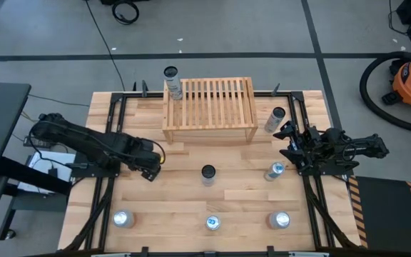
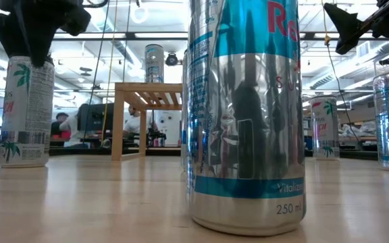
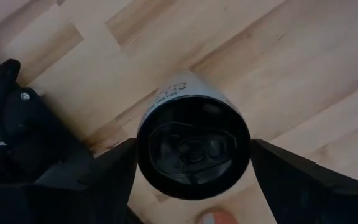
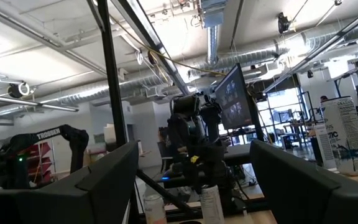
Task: Place canned beverage on shelf
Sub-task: Put the white-pink soda can on the shelf aligned with the other white-pink soda can
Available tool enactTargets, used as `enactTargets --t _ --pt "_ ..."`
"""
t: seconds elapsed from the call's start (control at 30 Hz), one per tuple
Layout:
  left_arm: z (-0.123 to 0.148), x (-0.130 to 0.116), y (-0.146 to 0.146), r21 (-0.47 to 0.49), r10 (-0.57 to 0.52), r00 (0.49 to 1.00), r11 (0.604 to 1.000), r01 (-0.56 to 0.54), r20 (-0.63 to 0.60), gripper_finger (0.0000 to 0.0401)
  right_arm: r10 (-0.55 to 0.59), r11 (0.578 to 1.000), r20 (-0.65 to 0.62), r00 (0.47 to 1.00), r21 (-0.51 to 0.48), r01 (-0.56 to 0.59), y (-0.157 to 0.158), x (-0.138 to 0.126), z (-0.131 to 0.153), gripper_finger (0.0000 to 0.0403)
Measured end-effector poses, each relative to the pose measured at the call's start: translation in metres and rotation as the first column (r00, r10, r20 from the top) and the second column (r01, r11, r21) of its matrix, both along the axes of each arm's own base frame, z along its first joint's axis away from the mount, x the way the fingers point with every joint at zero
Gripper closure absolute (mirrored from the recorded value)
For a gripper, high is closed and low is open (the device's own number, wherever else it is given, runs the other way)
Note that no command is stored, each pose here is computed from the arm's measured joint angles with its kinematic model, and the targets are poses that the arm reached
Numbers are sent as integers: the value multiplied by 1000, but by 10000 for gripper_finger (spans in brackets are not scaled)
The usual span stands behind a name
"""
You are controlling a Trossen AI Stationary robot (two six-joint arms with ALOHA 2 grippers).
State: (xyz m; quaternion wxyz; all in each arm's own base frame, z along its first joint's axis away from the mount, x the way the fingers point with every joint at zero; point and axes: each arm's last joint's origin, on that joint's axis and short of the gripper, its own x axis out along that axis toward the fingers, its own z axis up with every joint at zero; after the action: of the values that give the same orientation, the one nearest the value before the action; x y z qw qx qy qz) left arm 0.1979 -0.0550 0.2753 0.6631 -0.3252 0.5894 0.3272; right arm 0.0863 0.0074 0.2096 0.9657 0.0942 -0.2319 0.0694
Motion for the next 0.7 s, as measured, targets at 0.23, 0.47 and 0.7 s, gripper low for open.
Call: enactTargets --t 0.23,0.47,0.7 --pt "-15 13 -3 25 -43 996 999 45 -73 90 0 1000 -2 1000 0 0 0 0 0 85" --pt "-19 17 -4 36 -65 993 997 69 -94 99 0 1000 -1 1000 0 0 0 0 0 85" --pt "-19 17 -2 35 -57 994 998 61 -91 134 0 1000 -1 1000 0 0 0 0 0 85"
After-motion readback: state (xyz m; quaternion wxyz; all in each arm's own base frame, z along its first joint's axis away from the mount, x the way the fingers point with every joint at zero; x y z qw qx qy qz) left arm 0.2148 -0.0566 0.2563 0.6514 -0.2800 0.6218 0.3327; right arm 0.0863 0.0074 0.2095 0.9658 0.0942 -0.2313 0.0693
